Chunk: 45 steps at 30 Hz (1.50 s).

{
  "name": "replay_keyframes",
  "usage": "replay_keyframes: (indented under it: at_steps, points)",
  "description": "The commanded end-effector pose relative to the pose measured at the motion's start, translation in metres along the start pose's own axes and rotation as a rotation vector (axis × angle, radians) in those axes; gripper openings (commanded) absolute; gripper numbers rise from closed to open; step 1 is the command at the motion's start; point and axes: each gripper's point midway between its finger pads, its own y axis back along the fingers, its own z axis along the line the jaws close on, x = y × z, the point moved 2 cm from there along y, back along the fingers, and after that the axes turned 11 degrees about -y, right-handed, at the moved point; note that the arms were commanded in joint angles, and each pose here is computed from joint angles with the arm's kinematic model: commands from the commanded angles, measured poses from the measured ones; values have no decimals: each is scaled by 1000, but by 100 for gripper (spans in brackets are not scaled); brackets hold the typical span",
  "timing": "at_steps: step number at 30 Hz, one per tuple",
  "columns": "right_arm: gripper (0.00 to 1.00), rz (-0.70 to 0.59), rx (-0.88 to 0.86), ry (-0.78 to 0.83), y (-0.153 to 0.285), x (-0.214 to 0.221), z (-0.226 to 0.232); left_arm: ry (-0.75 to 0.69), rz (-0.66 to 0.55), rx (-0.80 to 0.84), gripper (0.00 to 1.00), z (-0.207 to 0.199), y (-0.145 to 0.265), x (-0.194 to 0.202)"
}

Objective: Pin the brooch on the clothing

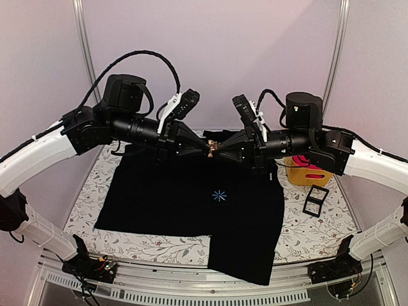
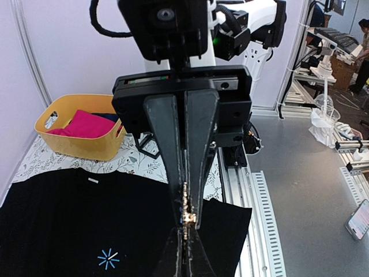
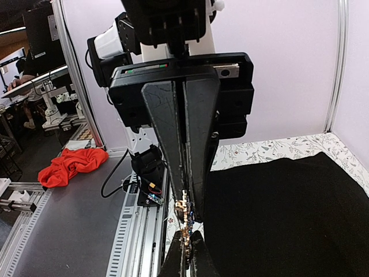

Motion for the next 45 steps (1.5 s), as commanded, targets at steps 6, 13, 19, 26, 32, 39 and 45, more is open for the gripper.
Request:
replay_keyframes:
  at_steps: [6,13,19,26,32,39,45]
  points:
    - [0,-12,4,9,0,-7,2,-19,-19,5,0,-2,4,0]
    - [0,-14,-11,24,0,-7,5,-24,-25,-13,0,-1,7,0]
    - [0,-21,-8,30,1,-9,5,-33,-31,-30,2,-2,10,1]
    - [0,-12,9,19,0,-6,2,-59,-35,-64,42,-2,16,3]
    - [0,-9,-9,23,0,-6,4,-92,-60,-128,53,0,22,7]
    - [0,-1,-17,30,-1,-4,4,-111,-160,-137,65,-4,19,8]
    - [0,4,-8,23,-1,-1,3,-118,-208,-157,67,-3,18,1]
